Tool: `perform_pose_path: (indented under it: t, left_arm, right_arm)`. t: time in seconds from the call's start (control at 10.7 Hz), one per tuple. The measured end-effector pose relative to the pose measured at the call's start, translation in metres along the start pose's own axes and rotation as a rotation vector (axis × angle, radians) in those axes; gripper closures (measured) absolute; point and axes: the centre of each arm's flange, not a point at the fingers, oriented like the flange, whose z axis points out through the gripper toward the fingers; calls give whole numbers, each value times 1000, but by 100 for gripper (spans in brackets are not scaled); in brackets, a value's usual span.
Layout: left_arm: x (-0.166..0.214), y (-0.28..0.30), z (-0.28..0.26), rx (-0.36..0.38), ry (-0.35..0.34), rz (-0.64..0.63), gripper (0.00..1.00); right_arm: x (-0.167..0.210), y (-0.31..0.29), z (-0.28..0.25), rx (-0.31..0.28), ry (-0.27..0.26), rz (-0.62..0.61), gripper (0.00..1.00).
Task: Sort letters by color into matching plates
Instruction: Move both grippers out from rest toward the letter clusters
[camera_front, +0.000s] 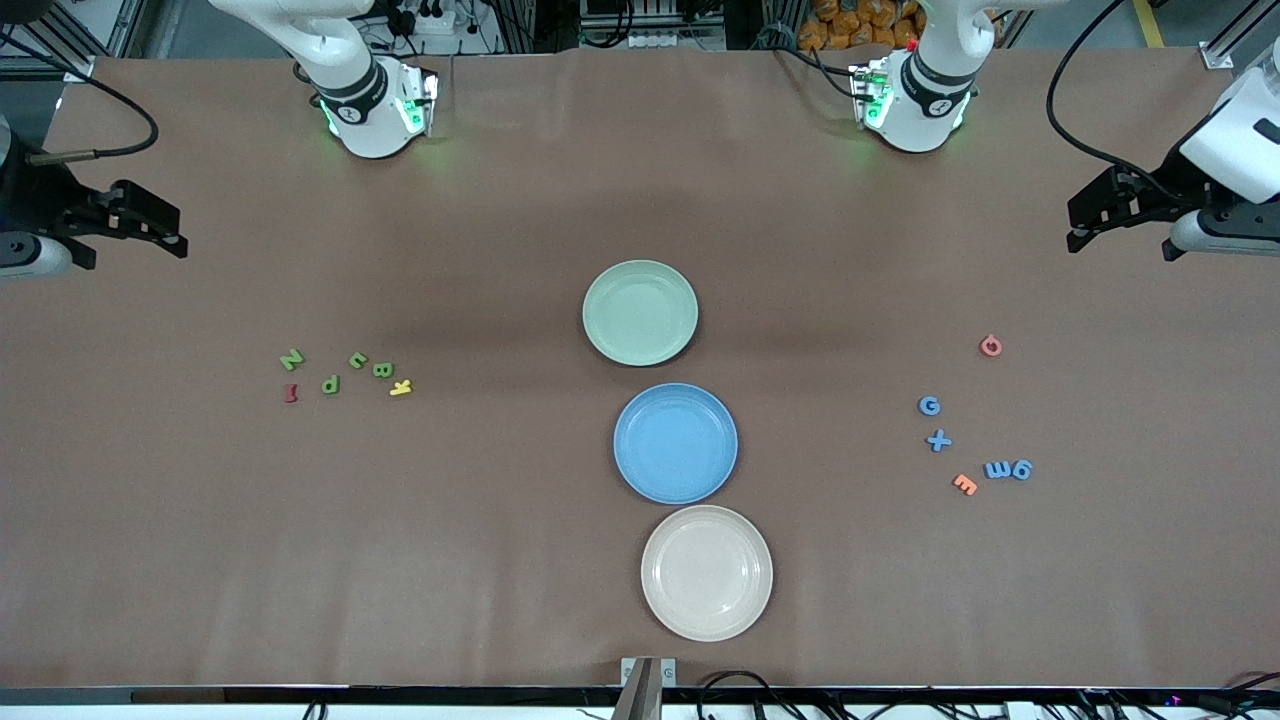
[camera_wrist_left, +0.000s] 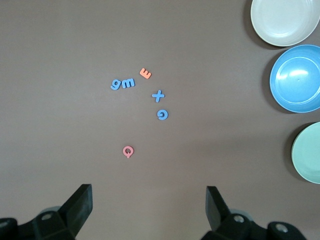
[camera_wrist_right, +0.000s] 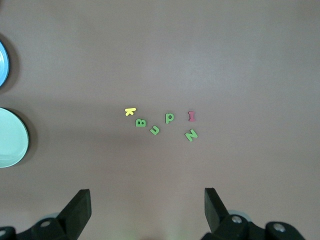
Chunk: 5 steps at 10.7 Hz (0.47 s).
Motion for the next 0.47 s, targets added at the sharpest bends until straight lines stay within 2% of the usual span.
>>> perform_pose_path:
  t: [0.47]
  left_arm:
    - [1,-1,3,0,-5,-1,0]
  right_arm:
    - [3,1,8,1,-16,1,0]
